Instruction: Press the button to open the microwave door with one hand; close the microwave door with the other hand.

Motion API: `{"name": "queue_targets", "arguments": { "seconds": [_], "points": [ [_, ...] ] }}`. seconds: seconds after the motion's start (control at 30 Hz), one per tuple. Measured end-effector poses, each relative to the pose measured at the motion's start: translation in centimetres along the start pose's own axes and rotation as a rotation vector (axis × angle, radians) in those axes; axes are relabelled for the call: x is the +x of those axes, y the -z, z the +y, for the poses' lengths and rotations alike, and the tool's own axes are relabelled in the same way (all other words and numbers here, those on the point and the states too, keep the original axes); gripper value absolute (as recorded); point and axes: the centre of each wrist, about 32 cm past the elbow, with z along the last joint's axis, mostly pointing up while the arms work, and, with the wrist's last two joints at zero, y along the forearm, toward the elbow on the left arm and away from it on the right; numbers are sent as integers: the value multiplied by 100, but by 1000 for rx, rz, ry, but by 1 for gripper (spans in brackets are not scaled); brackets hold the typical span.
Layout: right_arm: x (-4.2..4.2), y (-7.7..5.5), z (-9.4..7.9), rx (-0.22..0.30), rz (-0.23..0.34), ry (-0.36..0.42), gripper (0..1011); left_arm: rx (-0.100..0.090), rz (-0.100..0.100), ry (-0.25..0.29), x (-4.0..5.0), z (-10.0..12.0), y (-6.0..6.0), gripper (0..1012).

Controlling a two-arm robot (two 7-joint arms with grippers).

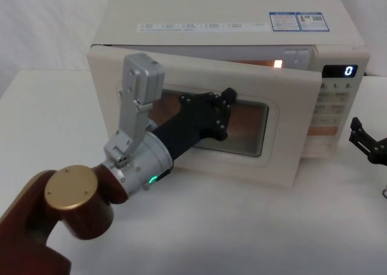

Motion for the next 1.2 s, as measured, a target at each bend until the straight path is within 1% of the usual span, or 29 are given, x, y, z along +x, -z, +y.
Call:
{"name": "queue_targets", "arguments": {
  "seconds": [0.17,0.2,0.23,0.3,0.4,0.5,0.57,0.67,0.73,0.93,1.2],
  "points": [
    [0,0,0,0,0,0,1002,-16,1,-19,-20,-98,8,0],
    [0,0,0,0,0,0,1002,-22,2,-32,-33,-127,12,0],
    [0,0,0,0,0,0,1002,-22,2,-32,-33,-127,12,0],
    [0,0,0,0,0,0,1002,-27,4,-54,-48,-160,22,0],
    [0,0,0,0,0,0,1002,-33,10,-93,-65,-204,43,0],
    [0,0,0,0,0,0,1002,-38,17,-113,-64,-225,47,0],
    [0,0,0,0,0,0,1002,-42,25,-126,-57,-243,50,0],
    [0,0,0,0,0,0,1002,-45,30,-129,-36,-269,45,0],
    [0,0,0,0,0,0,1002,-45,30,-127,-30,-275,43,0],
    [0,0,0,0,0,0,1002,-42,31,-107,17,-314,30,0],
    [0,0,0,0,0,0,1002,-37,36,-93,52,-354,16,0]
  ]
}}
